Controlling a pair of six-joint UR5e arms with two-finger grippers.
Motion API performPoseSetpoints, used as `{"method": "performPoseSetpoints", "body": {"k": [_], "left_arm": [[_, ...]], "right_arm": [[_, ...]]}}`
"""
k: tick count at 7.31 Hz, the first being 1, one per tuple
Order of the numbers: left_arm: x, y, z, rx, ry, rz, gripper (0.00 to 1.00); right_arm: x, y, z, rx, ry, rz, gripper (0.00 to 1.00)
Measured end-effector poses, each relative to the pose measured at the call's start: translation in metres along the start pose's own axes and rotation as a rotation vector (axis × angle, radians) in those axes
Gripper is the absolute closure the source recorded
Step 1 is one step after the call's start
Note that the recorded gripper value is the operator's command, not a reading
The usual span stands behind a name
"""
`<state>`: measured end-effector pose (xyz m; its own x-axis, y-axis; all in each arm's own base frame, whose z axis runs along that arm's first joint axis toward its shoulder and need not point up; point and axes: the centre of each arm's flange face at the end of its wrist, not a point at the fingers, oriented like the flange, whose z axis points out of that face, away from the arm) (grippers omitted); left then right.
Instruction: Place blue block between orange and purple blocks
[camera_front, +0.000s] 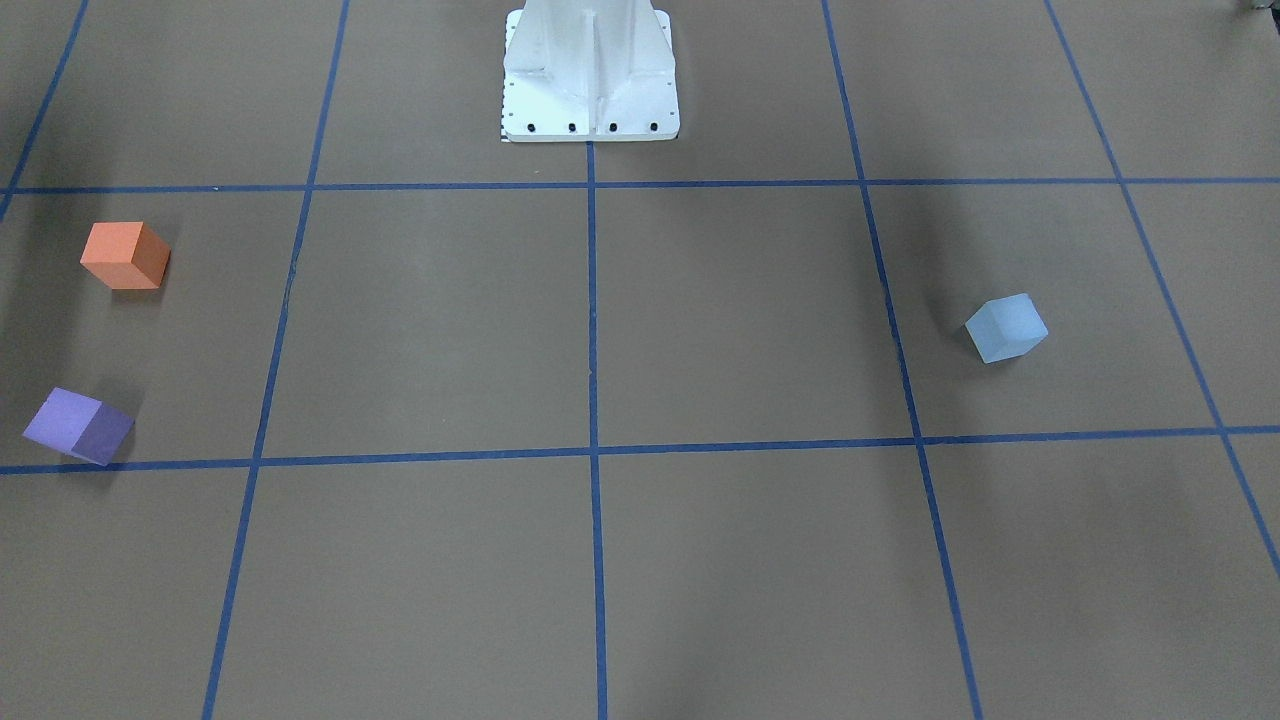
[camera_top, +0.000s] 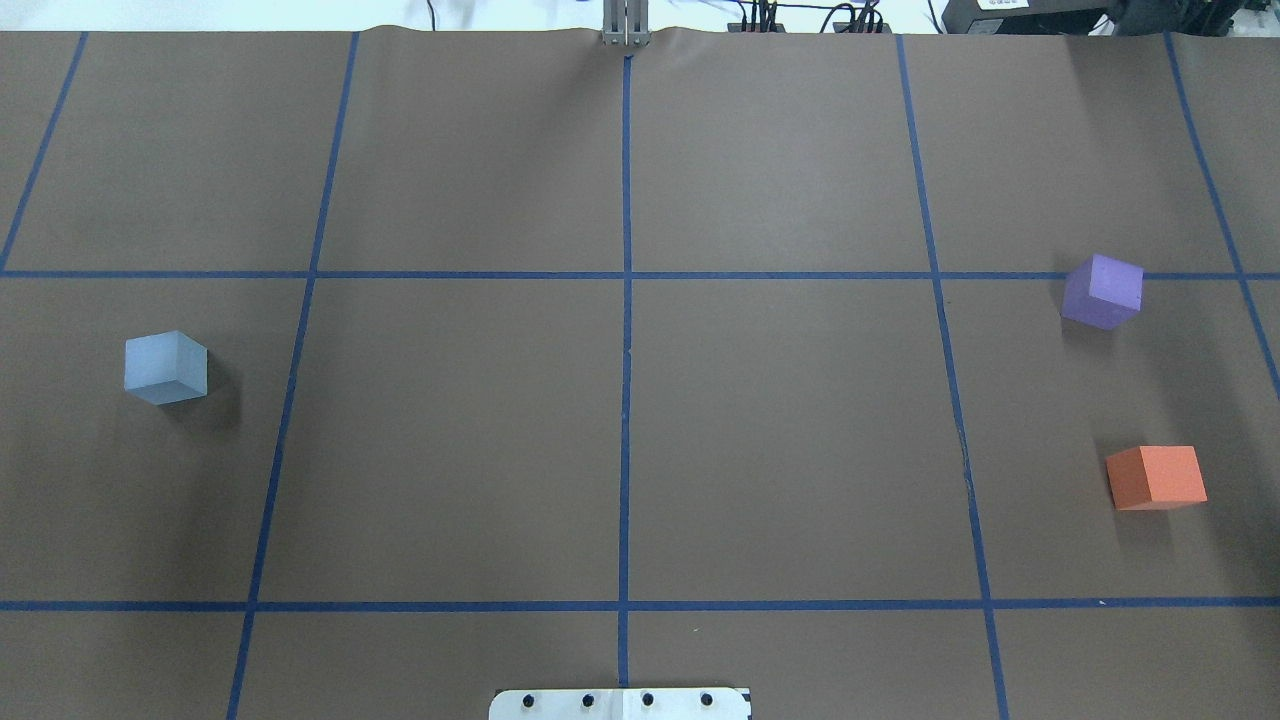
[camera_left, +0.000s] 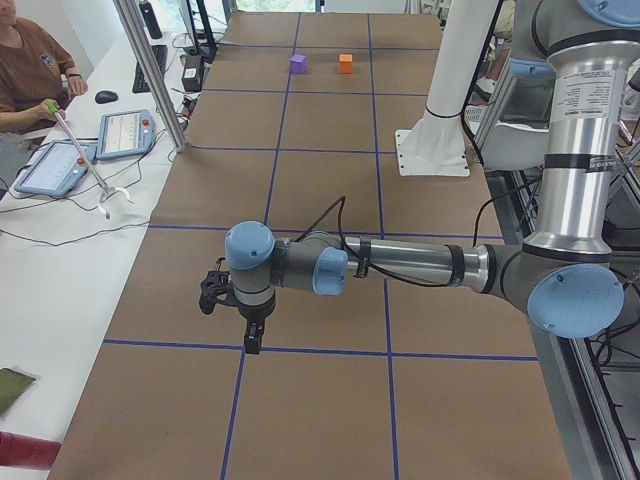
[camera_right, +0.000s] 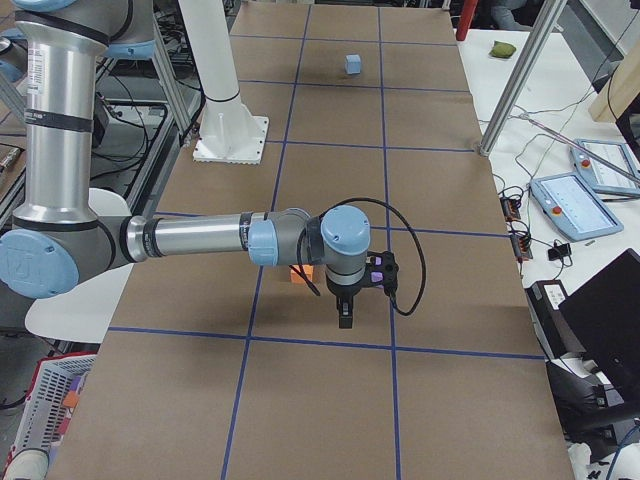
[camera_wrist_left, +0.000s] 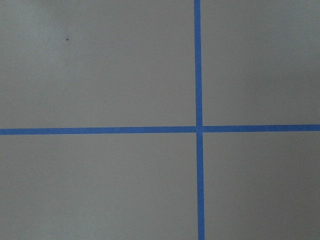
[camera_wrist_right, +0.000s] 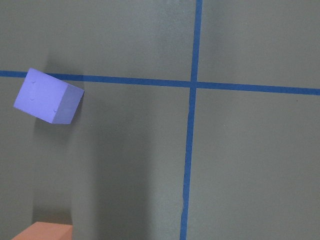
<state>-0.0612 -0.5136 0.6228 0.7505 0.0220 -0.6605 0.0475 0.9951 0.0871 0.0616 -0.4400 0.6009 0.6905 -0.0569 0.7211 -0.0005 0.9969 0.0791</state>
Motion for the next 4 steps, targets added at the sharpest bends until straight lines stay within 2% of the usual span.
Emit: {"method": "performPoseSetpoints", "body": {"k": [4], "left_arm": [[0.0058, -0.0017, -0.006, 0.012, 0.002, 0.01, 0.0]], "right_arm": [[-0.0015, -0.0002, -0.0011, 0.002, -0.002, -0.001, 0.0]]}}
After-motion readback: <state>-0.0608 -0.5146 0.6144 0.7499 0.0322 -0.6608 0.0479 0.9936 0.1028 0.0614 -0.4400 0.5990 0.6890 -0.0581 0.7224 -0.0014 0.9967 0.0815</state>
